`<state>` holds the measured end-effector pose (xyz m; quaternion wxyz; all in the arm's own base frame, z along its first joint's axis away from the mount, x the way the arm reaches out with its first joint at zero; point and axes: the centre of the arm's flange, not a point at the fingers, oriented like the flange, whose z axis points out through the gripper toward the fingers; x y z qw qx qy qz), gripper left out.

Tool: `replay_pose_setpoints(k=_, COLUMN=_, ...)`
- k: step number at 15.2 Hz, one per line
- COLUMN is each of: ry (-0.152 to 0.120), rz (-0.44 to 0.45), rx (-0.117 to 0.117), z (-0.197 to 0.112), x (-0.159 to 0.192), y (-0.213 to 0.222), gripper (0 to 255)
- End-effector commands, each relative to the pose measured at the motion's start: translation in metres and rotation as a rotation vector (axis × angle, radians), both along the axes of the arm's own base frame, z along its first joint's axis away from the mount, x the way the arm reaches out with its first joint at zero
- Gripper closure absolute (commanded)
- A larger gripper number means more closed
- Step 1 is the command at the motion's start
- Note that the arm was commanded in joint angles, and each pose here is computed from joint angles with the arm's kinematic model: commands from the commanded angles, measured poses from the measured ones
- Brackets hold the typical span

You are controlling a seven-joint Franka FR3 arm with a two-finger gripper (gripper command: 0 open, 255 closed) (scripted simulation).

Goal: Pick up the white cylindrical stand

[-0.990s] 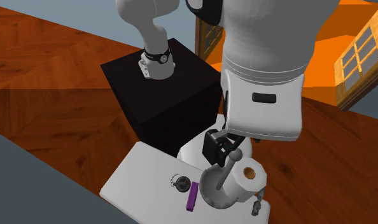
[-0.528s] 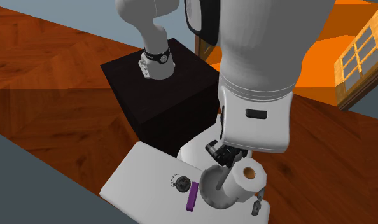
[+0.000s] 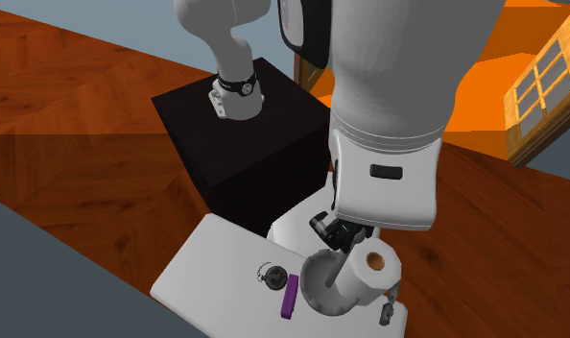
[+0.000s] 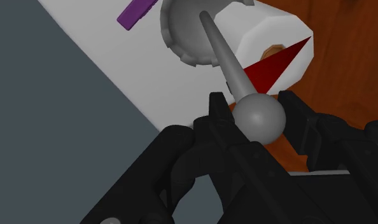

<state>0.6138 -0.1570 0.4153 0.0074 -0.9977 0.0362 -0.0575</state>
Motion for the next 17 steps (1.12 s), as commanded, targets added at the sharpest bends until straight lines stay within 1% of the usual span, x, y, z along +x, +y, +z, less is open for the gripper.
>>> replay_pose_setpoints(k=1, ry=0.001, rz=0.001, rx=0.000, z=0.005, x=0.000, y=0.000, gripper=255)
replay_pose_setpoints(k=15, ry=0.001, rz=0.001, rx=0.000, z=0.079, x=0.000, y=0.000, gripper=255)
replay_pose_setpoints(k=17, ry=0.001, rz=0.001, rx=0.000, z=0.080, x=0.000, y=0.000, gripper=255)
